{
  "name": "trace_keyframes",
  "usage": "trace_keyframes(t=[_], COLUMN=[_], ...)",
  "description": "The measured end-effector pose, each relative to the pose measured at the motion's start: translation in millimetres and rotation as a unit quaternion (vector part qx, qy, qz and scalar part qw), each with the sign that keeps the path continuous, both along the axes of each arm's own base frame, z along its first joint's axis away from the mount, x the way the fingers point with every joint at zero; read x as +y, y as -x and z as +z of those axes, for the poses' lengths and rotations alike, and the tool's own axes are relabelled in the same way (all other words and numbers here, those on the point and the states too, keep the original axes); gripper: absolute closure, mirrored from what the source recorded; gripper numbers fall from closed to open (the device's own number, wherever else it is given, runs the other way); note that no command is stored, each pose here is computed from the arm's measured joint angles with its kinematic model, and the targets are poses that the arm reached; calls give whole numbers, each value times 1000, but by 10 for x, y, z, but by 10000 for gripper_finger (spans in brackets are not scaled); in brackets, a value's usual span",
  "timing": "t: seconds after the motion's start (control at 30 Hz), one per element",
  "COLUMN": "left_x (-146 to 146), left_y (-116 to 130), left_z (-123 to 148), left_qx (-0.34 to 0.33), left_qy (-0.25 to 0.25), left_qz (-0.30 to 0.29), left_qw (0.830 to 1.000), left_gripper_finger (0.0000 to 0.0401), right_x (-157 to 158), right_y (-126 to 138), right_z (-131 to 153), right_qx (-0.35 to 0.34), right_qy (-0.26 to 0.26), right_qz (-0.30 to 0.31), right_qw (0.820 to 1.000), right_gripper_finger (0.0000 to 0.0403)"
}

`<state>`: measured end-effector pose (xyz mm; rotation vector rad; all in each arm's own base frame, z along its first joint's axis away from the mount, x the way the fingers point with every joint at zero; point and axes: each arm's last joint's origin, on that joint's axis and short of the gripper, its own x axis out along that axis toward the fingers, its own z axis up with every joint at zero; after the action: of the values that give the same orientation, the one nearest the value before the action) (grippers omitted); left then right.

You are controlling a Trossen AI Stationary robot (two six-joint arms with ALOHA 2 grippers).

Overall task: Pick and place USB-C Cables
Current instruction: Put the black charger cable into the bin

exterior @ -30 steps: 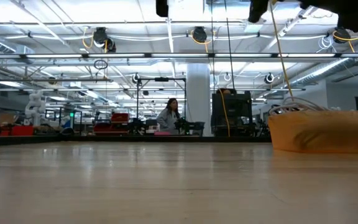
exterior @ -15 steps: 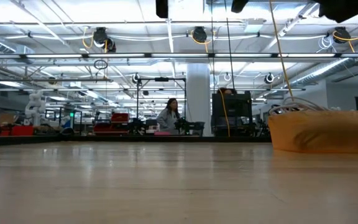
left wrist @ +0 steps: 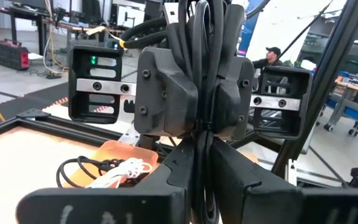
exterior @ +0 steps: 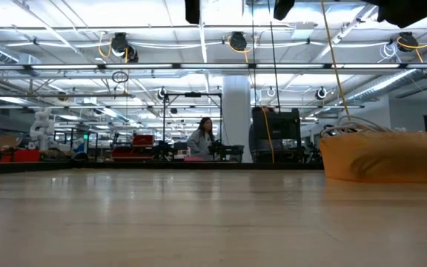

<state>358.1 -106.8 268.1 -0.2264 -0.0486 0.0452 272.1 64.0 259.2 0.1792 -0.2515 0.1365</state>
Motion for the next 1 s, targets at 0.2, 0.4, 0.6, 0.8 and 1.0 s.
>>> trace_keyframes(t=[0.2, 0.4, 0.6, 0.8, 1.0], left_x=[4, 36, 58, 72, 73], left_y=[2, 76, 151, 185, 188], left_z=[-28, 20, 68, 87, 65], left_qx=[16, 48, 74, 86, 96], left_qy=[1, -16, -11, -8, -8], left_qz=[11, 33, 35, 37, 39], left_qw=[1000, 998, 997, 996, 995], left_gripper_finger=[314, 267, 246, 245, 245], right_x=[-45, -222, -378, -480, -548], right_y=[20, 176, 396, 651, 942], right_z=[-1, 86, 40, -47, -160], right_qx=[28, 94, 209, 317, 424], right_qy=[-2, -1, -22, -60, -94], right_qz=[-6, -37, -62, -82, -109], right_qw=[1000, 995, 976, 943, 894], right_gripper_finger=[372, 372, 372, 372, 372])
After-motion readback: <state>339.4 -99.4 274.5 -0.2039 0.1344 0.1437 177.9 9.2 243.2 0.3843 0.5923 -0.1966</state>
